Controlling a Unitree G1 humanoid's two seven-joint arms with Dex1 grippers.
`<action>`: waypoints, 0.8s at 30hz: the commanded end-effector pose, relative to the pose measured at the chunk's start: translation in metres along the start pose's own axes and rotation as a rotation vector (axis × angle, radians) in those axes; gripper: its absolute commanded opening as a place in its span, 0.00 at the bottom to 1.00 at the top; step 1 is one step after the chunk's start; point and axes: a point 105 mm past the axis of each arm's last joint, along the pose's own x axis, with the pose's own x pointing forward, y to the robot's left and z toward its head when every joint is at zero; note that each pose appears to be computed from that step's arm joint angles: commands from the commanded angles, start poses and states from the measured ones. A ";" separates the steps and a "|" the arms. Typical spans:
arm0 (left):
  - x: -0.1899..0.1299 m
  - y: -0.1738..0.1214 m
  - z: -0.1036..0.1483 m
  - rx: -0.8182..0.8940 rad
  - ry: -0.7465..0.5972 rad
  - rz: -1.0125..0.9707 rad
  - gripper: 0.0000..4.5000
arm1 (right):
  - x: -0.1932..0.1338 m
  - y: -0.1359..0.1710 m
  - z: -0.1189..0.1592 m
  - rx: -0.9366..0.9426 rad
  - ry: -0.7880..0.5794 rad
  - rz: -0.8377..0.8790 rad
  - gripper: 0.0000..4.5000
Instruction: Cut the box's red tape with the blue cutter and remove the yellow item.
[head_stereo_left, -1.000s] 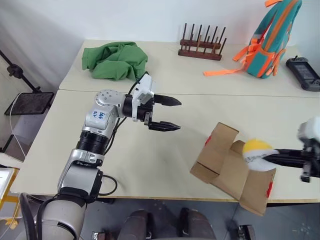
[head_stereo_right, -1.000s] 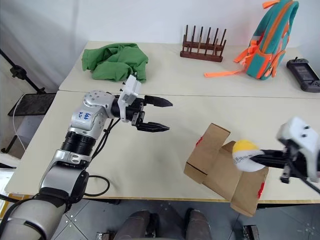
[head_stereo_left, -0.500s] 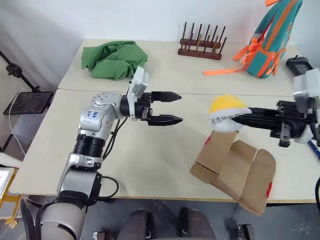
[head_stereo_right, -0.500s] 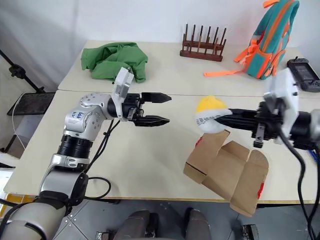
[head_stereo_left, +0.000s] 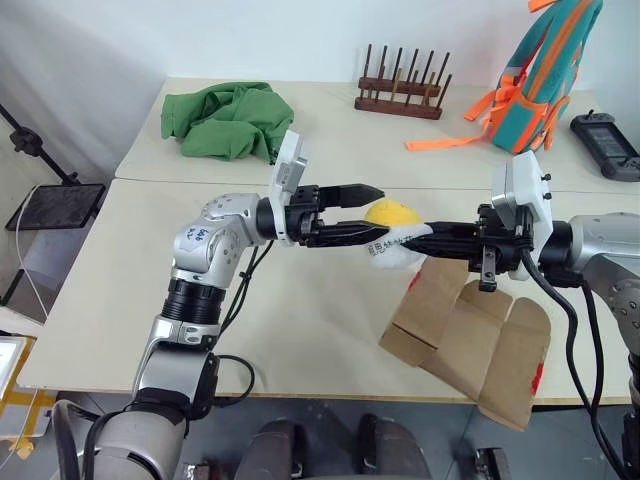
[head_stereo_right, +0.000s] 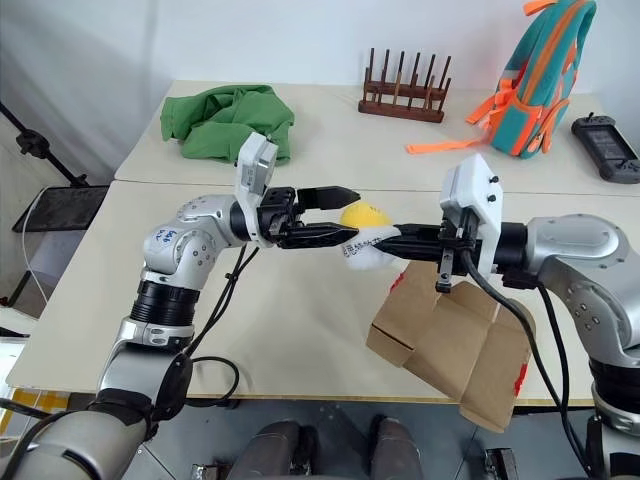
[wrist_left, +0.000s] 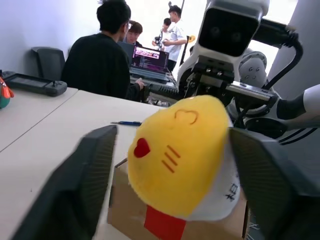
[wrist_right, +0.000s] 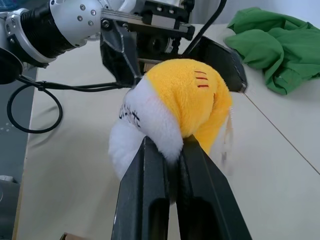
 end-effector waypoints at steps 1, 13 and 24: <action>0.003 -0.011 0.003 -0.009 -0.014 -0.057 0.53 | -0.005 0.000 0.007 -0.047 -0.032 -0.008 0.00; 0.001 -0.007 0.002 -0.049 -0.027 -0.035 0.01 | -0.007 0.000 0.012 -0.054 -0.113 -0.031 0.00; -0.082 0.015 0.025 0.039 -0.071 0.359 0.00 | -0.056 -0.001 0.026 -0.074 -0.183 -0.209 0.65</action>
